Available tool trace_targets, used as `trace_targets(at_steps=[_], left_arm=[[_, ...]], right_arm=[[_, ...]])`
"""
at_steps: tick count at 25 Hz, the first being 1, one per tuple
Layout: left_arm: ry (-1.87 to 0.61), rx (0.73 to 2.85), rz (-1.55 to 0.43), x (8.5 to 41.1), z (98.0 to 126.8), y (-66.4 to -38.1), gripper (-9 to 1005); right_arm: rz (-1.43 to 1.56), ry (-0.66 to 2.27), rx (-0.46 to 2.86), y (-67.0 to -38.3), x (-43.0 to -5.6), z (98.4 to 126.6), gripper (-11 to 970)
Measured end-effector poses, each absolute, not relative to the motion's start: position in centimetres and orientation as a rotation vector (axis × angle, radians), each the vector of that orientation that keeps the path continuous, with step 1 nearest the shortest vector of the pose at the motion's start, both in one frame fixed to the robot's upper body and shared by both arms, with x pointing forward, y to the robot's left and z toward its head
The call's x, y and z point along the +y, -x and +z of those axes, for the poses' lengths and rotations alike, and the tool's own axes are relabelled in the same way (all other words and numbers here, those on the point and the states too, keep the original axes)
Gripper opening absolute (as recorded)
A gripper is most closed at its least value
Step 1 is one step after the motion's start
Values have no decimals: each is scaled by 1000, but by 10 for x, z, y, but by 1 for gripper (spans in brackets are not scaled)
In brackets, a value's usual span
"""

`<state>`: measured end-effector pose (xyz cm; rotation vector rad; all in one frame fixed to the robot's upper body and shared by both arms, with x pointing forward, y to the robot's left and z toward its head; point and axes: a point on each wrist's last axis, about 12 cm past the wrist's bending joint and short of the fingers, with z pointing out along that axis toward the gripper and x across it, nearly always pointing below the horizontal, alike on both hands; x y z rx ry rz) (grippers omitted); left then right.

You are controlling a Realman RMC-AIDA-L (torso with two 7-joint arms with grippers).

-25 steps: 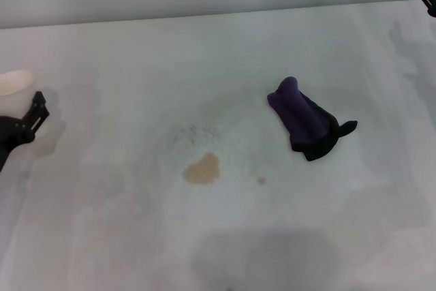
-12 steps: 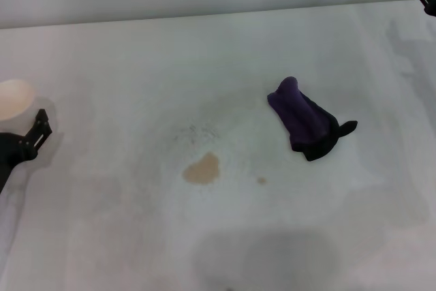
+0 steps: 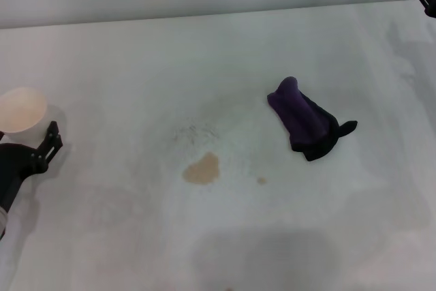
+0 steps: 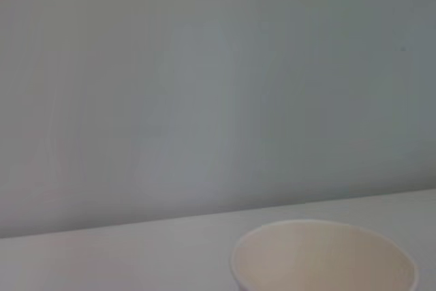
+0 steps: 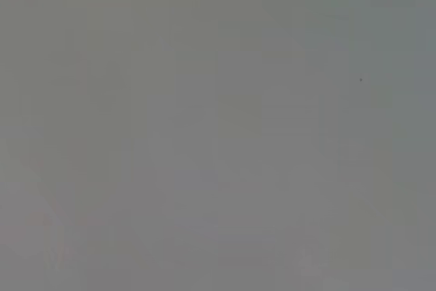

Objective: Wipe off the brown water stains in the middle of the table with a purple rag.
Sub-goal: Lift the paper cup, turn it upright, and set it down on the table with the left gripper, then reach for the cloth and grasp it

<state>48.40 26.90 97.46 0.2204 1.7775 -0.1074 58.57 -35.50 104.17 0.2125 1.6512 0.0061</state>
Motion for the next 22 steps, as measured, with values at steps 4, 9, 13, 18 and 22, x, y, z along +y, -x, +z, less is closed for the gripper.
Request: trace_targets(at_steps=[4, 9, 13, 18, 22], left_arm=[[-217, 1780, -112, 268, 974, -482, 871], [-282, 1769, -150, 262, 974, -479, 871], [-269, 1742, -154, 262, 975, -473, 871], [-247, 1758, -139, 268, 972, -465, 872], [-244, 1786, -127, 271, 967, -461, 871]], right_arm=[[6, -211, 1652, -585, -355, 1041, 829], [6, -200, 1653, -586, -355, 1042, 829], [3, -197, 1648, -586, -356, 1043, 829], [2, -185, 1646, -586, -356, 1044, 829], [3, -181, 1633, -586, -357, 1045, 830]])
